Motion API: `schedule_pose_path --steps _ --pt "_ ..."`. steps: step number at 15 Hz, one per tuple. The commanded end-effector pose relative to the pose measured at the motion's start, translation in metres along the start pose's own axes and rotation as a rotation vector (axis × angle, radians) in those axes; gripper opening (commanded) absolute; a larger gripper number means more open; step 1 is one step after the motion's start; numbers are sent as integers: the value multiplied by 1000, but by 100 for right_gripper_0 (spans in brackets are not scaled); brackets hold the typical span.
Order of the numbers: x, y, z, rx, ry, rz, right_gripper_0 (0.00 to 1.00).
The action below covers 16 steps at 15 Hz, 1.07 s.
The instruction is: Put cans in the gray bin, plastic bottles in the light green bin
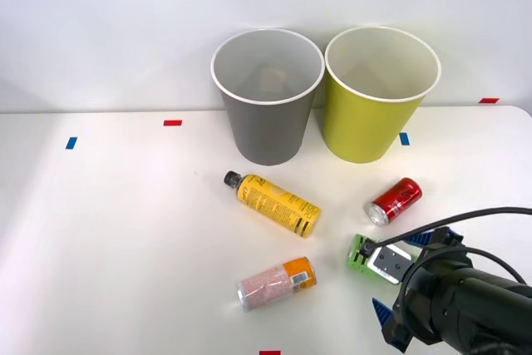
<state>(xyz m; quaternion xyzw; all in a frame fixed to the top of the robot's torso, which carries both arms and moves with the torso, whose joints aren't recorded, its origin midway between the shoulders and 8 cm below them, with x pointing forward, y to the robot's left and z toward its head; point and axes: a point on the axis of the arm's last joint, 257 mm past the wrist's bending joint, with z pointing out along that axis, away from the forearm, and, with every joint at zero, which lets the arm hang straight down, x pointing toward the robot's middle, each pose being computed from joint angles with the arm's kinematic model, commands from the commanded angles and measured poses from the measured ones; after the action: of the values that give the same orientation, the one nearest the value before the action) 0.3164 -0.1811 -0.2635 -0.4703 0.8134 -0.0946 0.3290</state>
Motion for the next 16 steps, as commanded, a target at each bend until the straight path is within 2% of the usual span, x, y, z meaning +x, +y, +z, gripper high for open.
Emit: schedule_pose_path --steps 1,6,16 --pt "-7 -5 18 -8 3 12 100" --pt "-10 -9 37 -11 21 -17 100" --pt "-16 -9 74 -29 60 -13 100"
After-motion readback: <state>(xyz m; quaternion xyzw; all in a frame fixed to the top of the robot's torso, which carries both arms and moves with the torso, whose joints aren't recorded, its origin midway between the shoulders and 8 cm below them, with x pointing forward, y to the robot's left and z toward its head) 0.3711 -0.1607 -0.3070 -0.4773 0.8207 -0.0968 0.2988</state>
